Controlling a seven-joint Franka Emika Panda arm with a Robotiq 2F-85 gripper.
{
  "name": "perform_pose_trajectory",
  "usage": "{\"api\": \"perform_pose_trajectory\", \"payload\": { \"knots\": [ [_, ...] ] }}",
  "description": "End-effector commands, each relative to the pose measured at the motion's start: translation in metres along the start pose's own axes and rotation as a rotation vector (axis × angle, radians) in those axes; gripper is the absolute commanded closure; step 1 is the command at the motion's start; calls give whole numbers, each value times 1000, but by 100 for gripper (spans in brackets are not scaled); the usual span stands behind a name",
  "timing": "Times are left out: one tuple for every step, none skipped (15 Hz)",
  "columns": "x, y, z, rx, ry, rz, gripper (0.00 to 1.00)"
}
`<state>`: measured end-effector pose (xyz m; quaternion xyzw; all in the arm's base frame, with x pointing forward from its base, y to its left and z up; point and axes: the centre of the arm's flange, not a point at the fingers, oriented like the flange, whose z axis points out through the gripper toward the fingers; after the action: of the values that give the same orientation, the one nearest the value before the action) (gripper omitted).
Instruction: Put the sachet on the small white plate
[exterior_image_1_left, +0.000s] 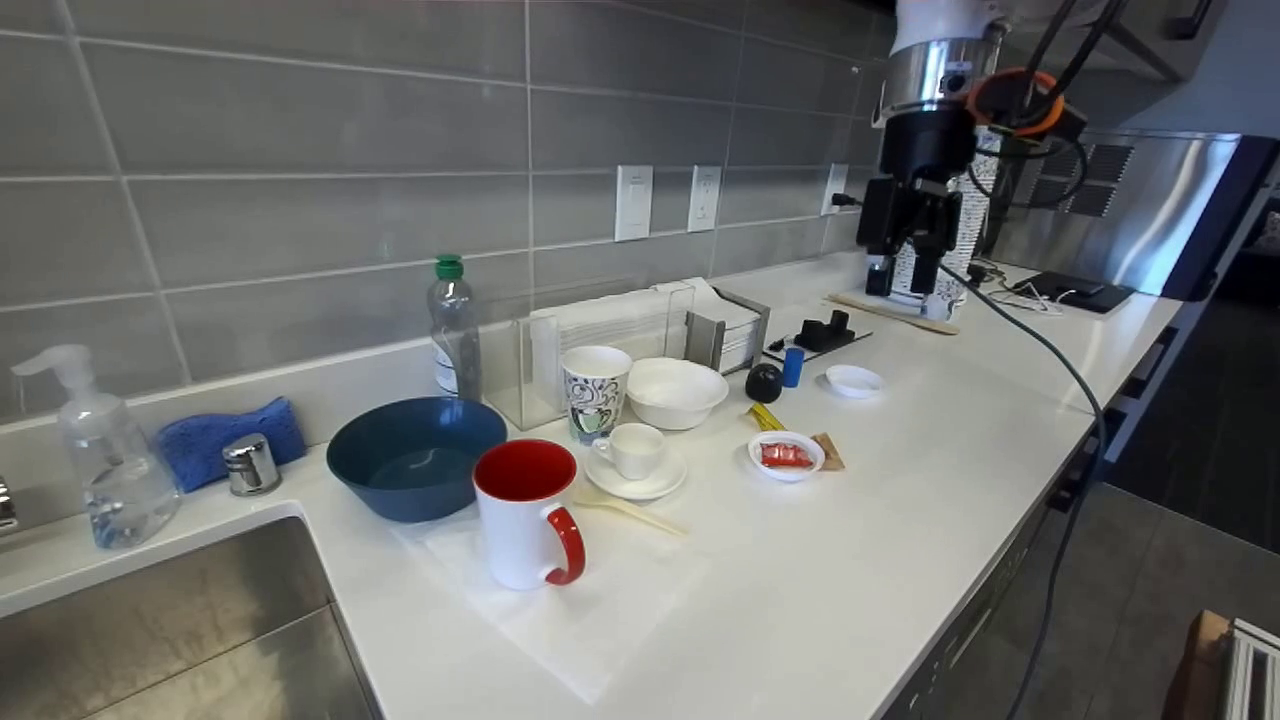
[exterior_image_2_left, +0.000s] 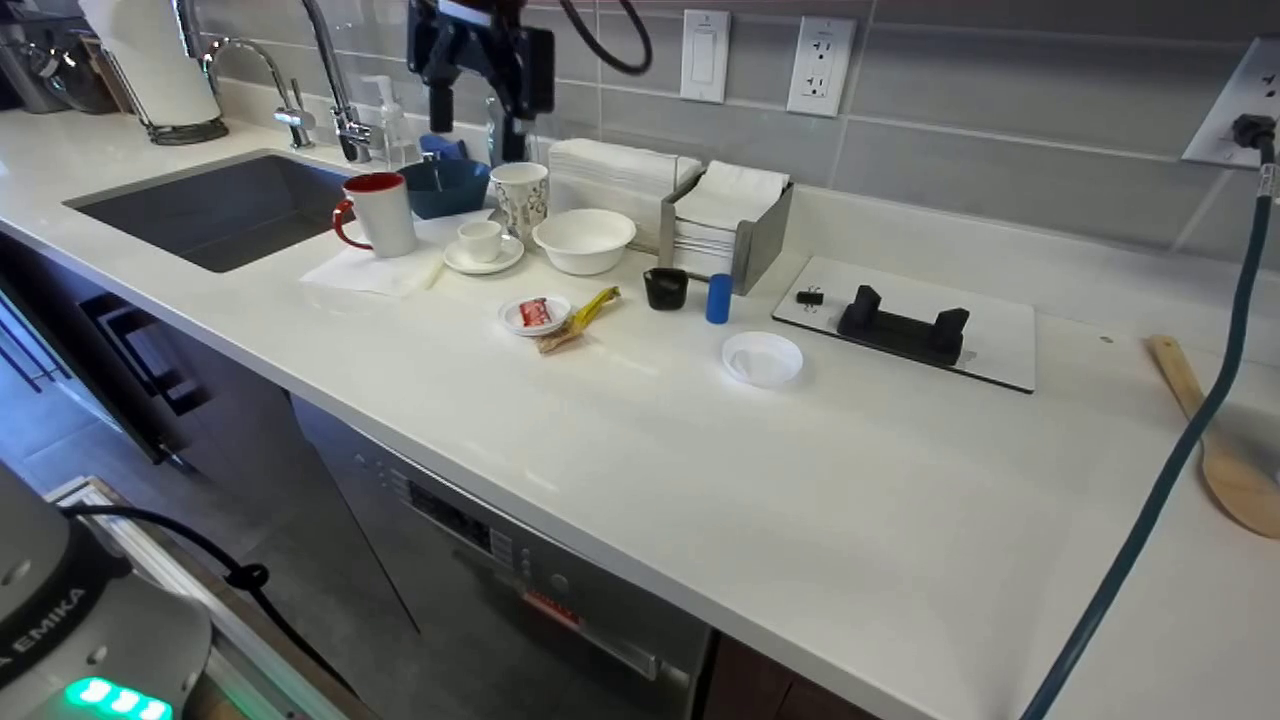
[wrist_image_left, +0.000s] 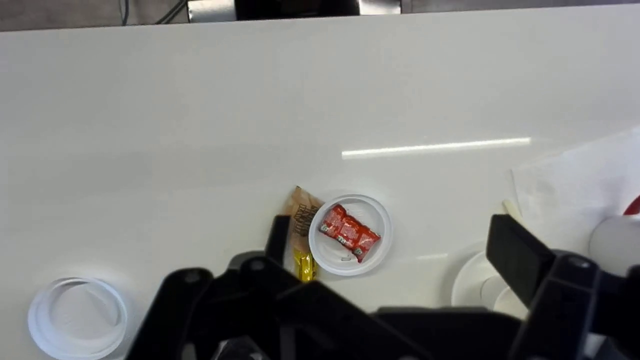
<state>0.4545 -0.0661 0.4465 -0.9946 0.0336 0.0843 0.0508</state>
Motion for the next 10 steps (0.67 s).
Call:
{"api": "perform_pose_trajectory", "payload": {
  "knots": [
    [54, 36, 32, 126, -64, -77, 0],
    [63, 43, 47, 152, -37, -88, 0],
    [72, 49, 61, 176, -16, -101, 0],
    [82, 58, 76, 187, 24, -108, 0],
    [93, 67, 88, 161, 65, -108, 0],
    [102, 77, 98, 153, 86, -101, 0],
    [110, 85, 106, 149, 86, -88, 0],
    [83, 71, 95, 131, 61, -85, 0],
    [89, 78, 105, 128, 64, -81, 0],
    [94, 83, 111, 128, 61, -79, 0]
  ]
}}
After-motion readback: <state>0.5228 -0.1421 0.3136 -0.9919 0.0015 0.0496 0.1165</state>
